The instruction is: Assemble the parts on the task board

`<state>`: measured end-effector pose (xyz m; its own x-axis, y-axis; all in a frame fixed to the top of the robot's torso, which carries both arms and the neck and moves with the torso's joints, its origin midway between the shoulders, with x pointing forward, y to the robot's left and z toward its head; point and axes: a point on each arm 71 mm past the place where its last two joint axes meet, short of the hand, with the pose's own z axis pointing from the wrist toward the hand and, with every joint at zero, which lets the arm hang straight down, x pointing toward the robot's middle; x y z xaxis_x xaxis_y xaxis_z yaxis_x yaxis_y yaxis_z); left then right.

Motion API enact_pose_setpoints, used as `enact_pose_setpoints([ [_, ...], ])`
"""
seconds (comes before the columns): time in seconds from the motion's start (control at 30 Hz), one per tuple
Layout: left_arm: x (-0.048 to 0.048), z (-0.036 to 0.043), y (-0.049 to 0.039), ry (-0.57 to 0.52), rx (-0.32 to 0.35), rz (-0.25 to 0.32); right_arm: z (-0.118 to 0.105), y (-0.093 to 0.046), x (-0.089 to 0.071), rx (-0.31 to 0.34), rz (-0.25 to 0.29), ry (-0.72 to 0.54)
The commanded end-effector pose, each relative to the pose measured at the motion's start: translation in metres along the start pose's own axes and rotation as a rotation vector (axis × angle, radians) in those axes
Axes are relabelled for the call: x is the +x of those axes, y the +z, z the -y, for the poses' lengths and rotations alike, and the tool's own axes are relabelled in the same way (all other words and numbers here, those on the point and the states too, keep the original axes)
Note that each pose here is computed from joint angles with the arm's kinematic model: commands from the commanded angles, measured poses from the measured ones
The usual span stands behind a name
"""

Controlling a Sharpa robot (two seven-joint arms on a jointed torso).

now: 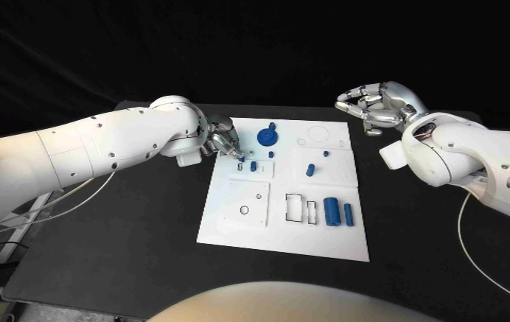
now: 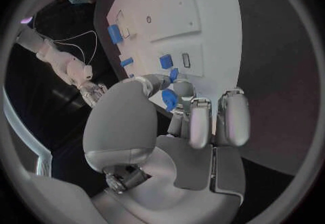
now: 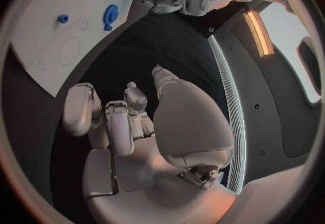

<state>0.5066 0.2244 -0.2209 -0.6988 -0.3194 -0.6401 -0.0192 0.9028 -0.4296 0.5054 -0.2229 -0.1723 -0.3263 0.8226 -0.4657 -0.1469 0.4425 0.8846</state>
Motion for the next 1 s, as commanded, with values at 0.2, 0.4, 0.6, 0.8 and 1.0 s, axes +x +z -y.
enact_pose_setpoints([
  [0.2,0.0047,0.0006,0.0007,0.059,-0.039,-0.024,-0.0002,-0.0003,0.0009,-0.008,-0.009,0.003],
  [0.4,0.0057,0.0001,0.0008,0.073,-0.051,-0.031,-0.0001,-0.0004,0.0009,-0.008,-0.009,0.003],
  [0.6,0.0069,0.0002,0.0015,0.080,-0.058,-0.040,0.0000,-0.0004,0.0011,-0.008,-0.010,0.003],
  [0.8,0.0097,0.0011,0.0036,0.082,-0.058,-0.045,-0.0001,-0.0003,0.0013,-0.009,-0.010,0.004],
  [1.0,0.0123,0.0013,0.0051,0.082,-0.057,-0.050,-0.0001,-0.0003,0.0014,-0.009,-0.011,0.004],
])
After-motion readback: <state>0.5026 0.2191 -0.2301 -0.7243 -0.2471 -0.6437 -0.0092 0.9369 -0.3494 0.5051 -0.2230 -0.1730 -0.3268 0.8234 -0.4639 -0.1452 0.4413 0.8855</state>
